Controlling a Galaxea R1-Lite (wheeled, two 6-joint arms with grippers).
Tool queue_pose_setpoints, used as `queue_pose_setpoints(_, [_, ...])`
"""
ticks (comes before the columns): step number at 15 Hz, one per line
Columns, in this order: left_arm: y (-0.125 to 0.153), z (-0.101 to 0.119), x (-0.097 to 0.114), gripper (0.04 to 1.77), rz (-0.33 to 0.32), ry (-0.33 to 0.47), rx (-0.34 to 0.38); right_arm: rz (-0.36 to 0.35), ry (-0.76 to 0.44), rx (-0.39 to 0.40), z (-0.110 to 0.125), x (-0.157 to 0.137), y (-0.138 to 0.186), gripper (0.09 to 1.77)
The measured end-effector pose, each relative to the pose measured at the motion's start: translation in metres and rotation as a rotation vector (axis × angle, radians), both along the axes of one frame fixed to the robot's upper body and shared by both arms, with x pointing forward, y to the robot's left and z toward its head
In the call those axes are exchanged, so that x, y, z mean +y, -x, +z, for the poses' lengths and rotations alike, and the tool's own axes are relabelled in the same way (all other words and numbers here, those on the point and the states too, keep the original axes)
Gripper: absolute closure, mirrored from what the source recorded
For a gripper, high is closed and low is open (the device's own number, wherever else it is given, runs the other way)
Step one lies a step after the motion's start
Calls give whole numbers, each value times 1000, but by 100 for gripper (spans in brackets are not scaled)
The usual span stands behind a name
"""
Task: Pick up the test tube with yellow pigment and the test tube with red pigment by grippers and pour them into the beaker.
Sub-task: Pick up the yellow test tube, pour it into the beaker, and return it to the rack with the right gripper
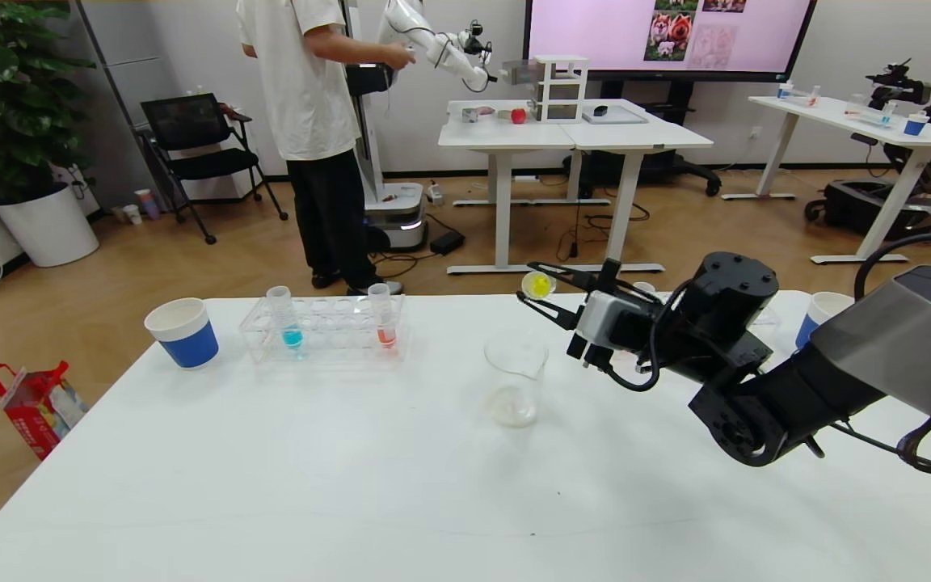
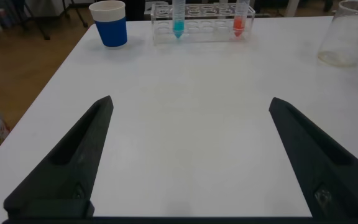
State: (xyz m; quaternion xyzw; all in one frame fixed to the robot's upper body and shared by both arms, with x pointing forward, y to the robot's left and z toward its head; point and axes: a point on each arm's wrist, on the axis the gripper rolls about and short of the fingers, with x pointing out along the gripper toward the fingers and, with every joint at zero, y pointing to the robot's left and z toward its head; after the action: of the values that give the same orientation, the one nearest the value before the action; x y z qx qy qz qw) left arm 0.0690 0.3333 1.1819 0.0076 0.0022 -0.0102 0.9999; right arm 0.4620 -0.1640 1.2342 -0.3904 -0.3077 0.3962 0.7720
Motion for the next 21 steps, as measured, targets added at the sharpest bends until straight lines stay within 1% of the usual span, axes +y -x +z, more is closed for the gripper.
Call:
queue_pose_setpoints(2, [0, 0, 0, 6, 0, 0, 0, 48, 74, -76, -3, 2, -2, 134])
queue_pose_setpoints(6, [0, 0, 0, 6, 0, 0, 0, 95, 168, -206, -3, -2, -9, 134])
queue_pose_setpoints(9, [0, 0, 0, 6, 0, 0, 0, 83, 200, -275, -1, -11, -14, 134])
queue_pose_setpoints(15, [0, 0, 0, 6, 0, 0, 0, 70, 255, -386, -3, -11, -19, 134])
queue_pose_setpoints(21, [0, 0, 0, 6, 0, 0, 0, 66, 300, -471, -10, -8, -25, 134])
